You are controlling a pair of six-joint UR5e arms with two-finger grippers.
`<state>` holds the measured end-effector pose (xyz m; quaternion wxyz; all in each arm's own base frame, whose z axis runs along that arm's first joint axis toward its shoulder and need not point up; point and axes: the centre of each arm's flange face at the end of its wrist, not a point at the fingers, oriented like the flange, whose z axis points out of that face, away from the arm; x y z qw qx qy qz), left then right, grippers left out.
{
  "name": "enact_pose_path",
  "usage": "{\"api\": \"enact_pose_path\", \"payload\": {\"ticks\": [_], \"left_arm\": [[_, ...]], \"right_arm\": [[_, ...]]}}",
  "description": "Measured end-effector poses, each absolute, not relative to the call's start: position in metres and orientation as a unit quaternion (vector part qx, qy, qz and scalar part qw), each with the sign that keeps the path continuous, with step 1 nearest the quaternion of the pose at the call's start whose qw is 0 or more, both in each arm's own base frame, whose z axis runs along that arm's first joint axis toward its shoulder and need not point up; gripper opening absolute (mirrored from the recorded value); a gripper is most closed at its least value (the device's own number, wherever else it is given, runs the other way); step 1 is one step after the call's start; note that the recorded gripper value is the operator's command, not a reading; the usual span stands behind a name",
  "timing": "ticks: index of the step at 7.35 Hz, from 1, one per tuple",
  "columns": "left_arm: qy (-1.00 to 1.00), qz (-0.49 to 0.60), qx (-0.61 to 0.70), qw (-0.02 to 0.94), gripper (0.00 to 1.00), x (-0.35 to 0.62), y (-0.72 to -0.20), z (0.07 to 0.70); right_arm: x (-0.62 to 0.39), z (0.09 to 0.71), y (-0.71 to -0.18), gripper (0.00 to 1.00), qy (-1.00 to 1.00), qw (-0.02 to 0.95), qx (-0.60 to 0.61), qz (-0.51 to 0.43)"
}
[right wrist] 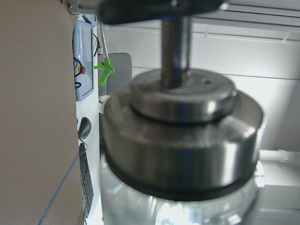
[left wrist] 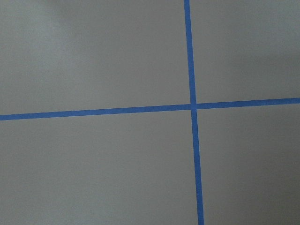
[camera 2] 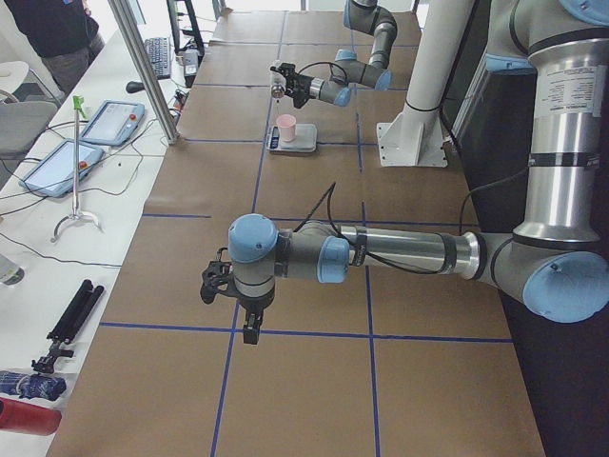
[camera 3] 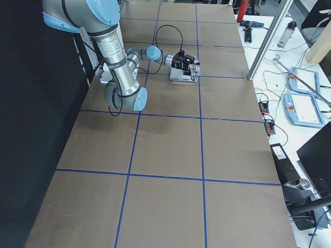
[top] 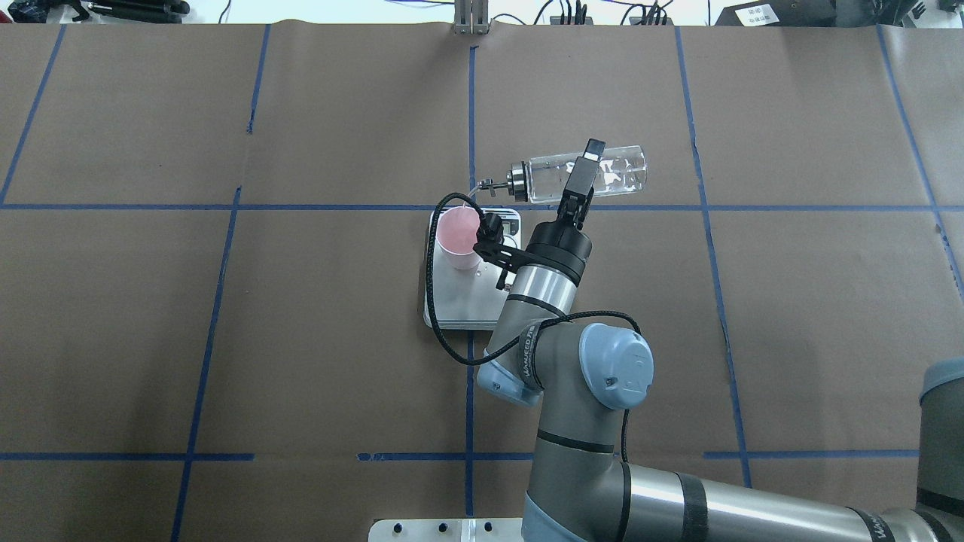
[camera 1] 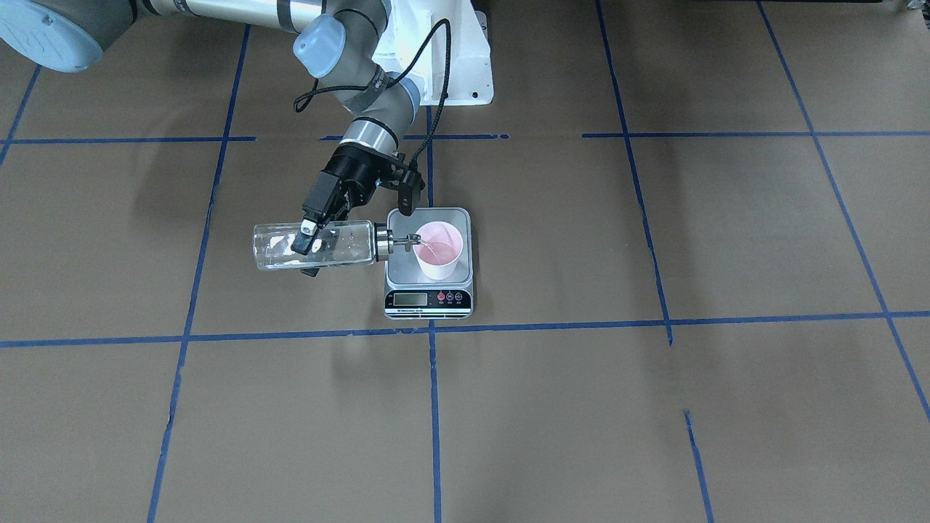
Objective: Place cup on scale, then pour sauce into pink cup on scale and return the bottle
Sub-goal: 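Tilt the dispenser with the right gripper to pour into the cup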
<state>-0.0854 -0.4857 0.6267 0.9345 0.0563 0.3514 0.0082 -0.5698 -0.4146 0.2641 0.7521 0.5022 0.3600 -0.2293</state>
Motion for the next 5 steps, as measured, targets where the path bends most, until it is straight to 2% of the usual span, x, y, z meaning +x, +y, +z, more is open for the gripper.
{"api": "enact_pose_path", "payload": {"ticks": [5], "left_arm": [[0.352, 0.008, 0.056, 0.934, 1.0, -0.0856, -0.4856, 0.6267]], "right_arm": [[-0.5698, 0.2663, -0.4131, 0.0, 0.361, 0.75, 0.503, -0.231]]}}
